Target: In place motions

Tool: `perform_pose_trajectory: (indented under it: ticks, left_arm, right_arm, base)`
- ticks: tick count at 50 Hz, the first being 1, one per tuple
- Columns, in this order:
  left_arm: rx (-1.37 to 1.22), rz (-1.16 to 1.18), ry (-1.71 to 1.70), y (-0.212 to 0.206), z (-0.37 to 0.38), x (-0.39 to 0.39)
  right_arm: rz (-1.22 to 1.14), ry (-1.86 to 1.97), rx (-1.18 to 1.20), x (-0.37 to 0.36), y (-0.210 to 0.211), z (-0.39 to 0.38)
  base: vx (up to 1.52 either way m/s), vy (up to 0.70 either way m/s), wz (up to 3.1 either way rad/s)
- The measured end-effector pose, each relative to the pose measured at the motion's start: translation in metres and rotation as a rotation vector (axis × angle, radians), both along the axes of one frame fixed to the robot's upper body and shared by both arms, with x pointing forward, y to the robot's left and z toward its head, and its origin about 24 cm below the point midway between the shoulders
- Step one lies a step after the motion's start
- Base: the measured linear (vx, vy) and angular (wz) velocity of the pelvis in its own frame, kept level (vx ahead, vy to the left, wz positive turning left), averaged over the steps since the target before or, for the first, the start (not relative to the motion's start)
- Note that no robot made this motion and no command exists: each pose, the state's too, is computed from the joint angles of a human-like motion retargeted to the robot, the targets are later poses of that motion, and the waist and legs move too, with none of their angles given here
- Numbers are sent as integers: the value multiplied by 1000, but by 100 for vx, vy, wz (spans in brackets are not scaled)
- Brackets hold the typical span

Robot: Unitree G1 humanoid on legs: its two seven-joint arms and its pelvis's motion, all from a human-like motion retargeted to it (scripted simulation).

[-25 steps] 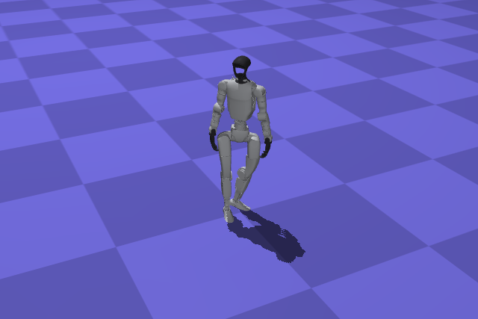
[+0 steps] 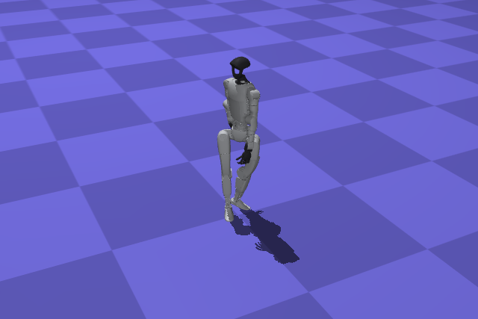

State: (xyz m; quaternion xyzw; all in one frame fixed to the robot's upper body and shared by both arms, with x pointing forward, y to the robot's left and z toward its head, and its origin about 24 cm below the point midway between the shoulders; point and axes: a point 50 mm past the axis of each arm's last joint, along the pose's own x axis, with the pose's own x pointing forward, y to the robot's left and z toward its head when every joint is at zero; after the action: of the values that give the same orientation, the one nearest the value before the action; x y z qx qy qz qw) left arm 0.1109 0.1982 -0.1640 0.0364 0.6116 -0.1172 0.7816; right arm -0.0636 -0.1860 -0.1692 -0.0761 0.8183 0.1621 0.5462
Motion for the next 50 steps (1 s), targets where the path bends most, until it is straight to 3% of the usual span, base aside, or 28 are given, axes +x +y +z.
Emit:
perform_pose_trajectory:
  ticks: [7, 12, 25, 33, 43, 50]
  left_arm:
    - [-20, -11, 119, -5, -8, -37]
    - [-4, 46, 252, -1, -11, -69]
    - [84, 243, 256, 33, -6, -78]
    - [53, 349, 345, 20, -9, -109]
    - [-72, 476, 550, -26, -6, -180]
    - [-106, 471, 600, -43, -4, -192]
  right_arm:
    - [97, -124, 14, 44, -12, -5]
    - [44, -223, -35, 67, -29, -5]
    - [-45, -246, -129, 57, -59, 1]
    - [32, -310, -55, 77, -44, -3]
    - [152, -467, 234, 129, 15, -6]
    - [384, -459, 296, 125, 28, -6]
  base:
    - [7, -1, 87]
    - [14, -4, 151]
    - [18, -2, 172]
    - [14, 10, 120]
    - [4, 2, 45]
    - [3, -5, 15]
